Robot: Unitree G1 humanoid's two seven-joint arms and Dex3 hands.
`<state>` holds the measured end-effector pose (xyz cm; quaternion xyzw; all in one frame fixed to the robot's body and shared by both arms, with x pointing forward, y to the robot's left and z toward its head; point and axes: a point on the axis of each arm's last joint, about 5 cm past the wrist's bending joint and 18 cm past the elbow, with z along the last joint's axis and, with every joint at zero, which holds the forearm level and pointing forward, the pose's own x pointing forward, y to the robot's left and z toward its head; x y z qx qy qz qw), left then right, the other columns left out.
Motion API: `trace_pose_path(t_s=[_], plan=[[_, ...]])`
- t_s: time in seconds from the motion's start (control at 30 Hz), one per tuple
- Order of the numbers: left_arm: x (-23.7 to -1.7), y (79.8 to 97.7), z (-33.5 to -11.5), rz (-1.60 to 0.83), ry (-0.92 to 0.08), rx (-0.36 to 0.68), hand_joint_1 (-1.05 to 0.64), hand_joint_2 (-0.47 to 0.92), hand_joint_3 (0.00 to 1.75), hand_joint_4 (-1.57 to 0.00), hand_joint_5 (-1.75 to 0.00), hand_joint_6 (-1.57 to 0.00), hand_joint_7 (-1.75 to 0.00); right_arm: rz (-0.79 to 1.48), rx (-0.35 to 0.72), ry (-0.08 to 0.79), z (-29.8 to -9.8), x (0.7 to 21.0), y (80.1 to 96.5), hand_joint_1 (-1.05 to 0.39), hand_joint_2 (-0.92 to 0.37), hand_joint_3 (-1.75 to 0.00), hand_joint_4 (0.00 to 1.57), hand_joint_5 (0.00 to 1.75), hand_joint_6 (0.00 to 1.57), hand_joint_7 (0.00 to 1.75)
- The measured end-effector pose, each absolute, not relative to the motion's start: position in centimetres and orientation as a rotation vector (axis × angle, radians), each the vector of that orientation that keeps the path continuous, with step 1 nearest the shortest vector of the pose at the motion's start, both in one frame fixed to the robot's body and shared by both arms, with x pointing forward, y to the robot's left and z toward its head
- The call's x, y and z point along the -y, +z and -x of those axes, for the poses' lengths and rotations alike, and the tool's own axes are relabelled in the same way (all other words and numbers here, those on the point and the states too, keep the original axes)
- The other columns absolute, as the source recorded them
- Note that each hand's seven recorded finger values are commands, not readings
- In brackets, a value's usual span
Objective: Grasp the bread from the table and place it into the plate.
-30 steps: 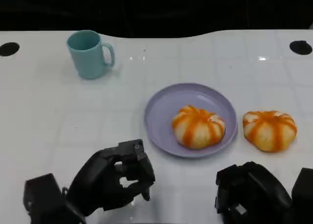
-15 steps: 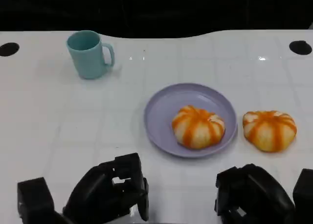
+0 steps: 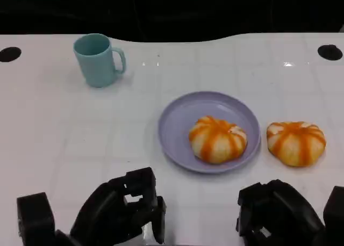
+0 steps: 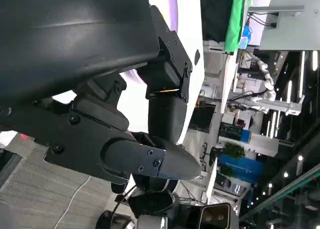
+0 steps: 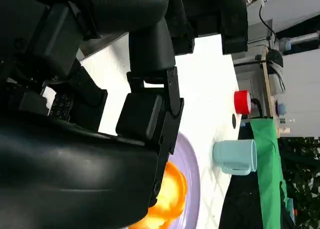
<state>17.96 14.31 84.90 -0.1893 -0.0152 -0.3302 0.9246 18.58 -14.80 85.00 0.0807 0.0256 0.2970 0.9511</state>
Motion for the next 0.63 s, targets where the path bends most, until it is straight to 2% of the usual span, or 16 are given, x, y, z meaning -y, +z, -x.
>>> trace_pose_path(t_s=[0.63], plan=[[-14.51, 84.77, -18.14, 0.394, -0.679, 0.013, -0.76, 0.92, 0.20, -0.87, -1.75, -0.73, -1.70, -0.160, -0.041, 0.599, -18.84, 14.77, 85.08, -1.05, -0.10, -1.29, 1.56, 1.30, 1.57, 1.00]])
